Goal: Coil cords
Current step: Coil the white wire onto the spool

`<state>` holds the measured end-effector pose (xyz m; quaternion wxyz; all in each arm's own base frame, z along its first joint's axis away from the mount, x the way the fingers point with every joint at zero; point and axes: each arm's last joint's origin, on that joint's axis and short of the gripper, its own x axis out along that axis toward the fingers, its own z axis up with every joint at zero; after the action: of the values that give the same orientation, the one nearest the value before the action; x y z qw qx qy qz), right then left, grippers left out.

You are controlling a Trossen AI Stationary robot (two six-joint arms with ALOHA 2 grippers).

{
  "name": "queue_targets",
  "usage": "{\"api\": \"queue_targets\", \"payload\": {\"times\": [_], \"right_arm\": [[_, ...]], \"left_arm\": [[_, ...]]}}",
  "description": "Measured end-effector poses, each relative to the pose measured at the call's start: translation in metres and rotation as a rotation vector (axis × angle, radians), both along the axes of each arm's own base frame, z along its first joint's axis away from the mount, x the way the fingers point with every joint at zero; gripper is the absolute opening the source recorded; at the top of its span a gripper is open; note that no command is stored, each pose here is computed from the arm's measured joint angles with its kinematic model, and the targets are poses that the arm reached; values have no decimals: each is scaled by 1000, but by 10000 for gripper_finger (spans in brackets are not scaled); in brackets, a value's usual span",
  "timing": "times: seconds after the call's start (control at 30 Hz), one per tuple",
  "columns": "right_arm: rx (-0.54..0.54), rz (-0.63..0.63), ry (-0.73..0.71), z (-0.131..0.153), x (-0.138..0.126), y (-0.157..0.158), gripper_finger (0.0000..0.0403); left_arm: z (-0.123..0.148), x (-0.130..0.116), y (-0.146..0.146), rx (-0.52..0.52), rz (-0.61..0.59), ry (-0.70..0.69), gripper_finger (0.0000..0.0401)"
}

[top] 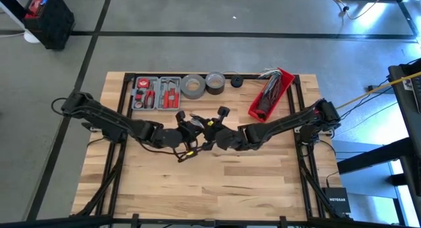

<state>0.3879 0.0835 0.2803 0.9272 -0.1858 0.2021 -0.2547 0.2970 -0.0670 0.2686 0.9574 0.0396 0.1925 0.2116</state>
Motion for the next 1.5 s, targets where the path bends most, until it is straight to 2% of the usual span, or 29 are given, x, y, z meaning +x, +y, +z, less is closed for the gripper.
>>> {"api": "queue_targets", "payload": {"times": [0.43, 0.7, 0.9, 1.0, 1.13, 1.37, 1.5], "right_arm": [[5, -4, -34, 25, -16, -3, 5], [43, 85, -85, 51, -31, -6, 5], [104, 129, -190, 78, -46, -8, 5], [113, 160, -174, 80, -51, -7, 5], [102, 164, -191, 91, -61, -7, 5], [46, 130, 22, 70, -68, -8, 5], [12, 114, 140, 38, -67, -8, 5]], "left_arm": [[0, 1, 0, 8, 6, -5, 0], [-1, 2, 0, 23, -4, 13, 0], [-16, 0, 2, 59, -22, 133, 0], [-11, -1, 8, 46, 16, 118, 0], [-19, -2, 12, 45, 34, 175, 0], [-8, -20, 3, 61, -10, 205, 0], [9, -38, -4, 30, -34, 166, 0]]}}
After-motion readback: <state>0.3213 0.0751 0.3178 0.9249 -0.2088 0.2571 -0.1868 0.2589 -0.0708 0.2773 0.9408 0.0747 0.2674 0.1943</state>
